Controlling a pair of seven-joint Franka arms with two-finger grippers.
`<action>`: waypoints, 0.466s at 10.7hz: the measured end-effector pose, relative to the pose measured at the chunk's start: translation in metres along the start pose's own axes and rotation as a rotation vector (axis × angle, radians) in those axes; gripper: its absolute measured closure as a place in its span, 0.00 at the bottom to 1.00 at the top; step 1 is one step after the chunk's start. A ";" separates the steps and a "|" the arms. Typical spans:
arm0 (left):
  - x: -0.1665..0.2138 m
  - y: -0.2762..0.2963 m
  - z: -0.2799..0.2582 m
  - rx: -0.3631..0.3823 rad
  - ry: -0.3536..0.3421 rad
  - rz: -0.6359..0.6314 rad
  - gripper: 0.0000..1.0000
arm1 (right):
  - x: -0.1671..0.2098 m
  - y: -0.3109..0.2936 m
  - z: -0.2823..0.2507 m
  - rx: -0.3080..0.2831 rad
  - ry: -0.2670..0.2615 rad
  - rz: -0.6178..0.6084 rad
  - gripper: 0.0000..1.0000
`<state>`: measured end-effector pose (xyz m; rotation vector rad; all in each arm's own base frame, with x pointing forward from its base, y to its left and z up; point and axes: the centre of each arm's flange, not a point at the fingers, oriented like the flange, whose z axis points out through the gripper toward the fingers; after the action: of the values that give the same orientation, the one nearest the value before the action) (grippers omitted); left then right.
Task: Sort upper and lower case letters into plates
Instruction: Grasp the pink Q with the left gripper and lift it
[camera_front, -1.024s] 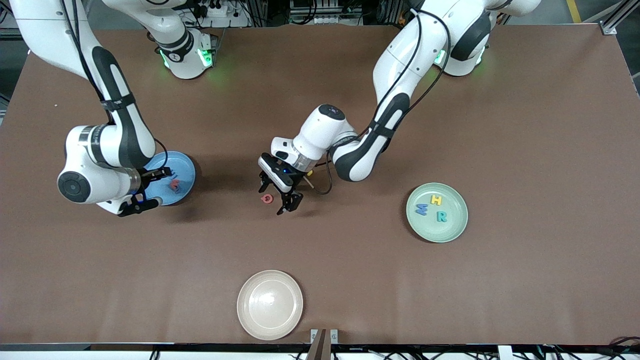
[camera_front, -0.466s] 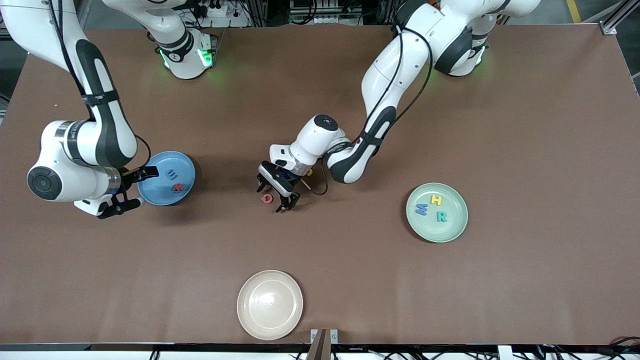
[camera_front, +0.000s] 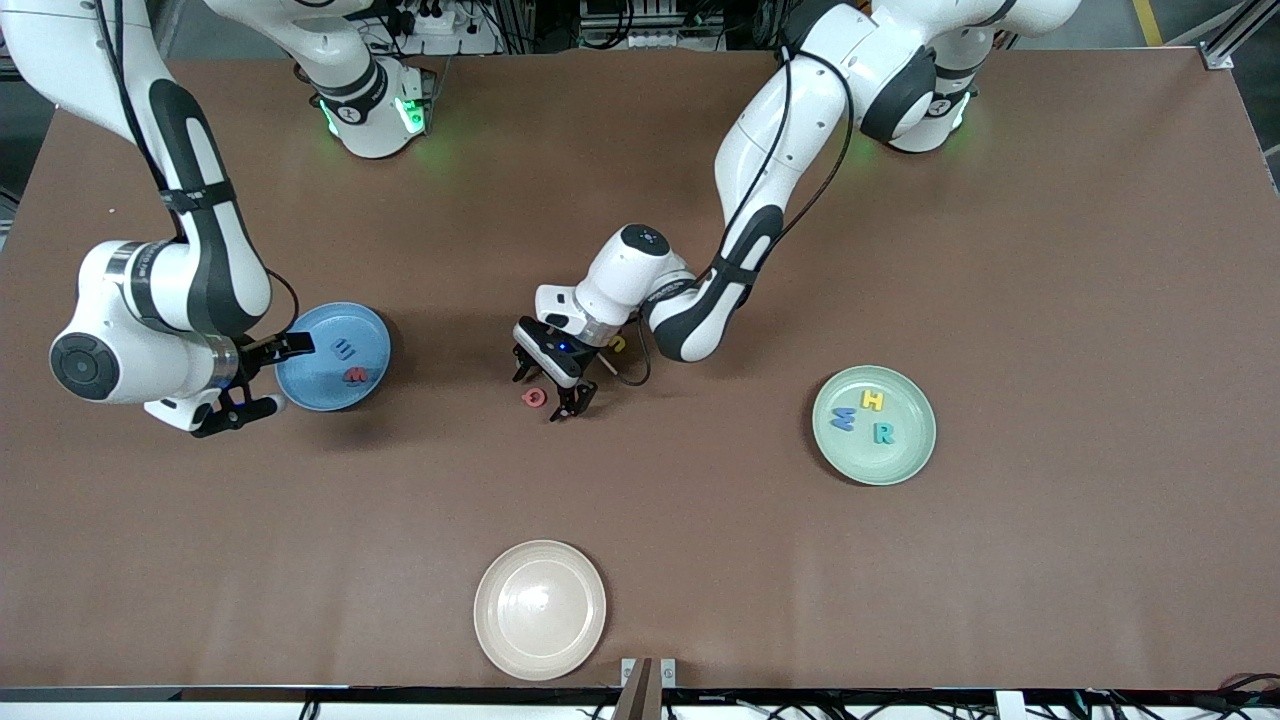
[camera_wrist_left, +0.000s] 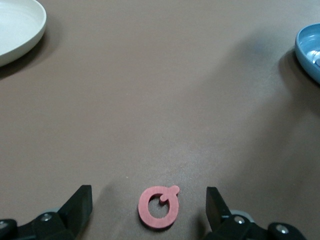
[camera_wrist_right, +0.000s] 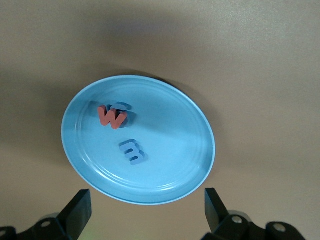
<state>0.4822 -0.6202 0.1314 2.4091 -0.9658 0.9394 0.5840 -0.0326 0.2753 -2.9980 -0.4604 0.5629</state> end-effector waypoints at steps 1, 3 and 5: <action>-0.001 0.004 0.000 -0.001 -0.001 0.007 0.10 | 0.000 0.000 0.000 0.000 0.000 0.000 0.00; -0.002 0.007 0.001 -0.002 -0.002 0.013 0.20 | 0.000 0.000 0.000 0.000 0.000 0.000 0.00; -0.002 0.004 0.001 0.004 -0.002 0.015 0.34 | 0.000 0.000 0.000 0.000 0.000 -0.001 0.00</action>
<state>0.4787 -0.6222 0.1292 2.4097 -0.9852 0.9453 0.5840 -0.0326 0.2753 -2.9975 -0.4610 0.5629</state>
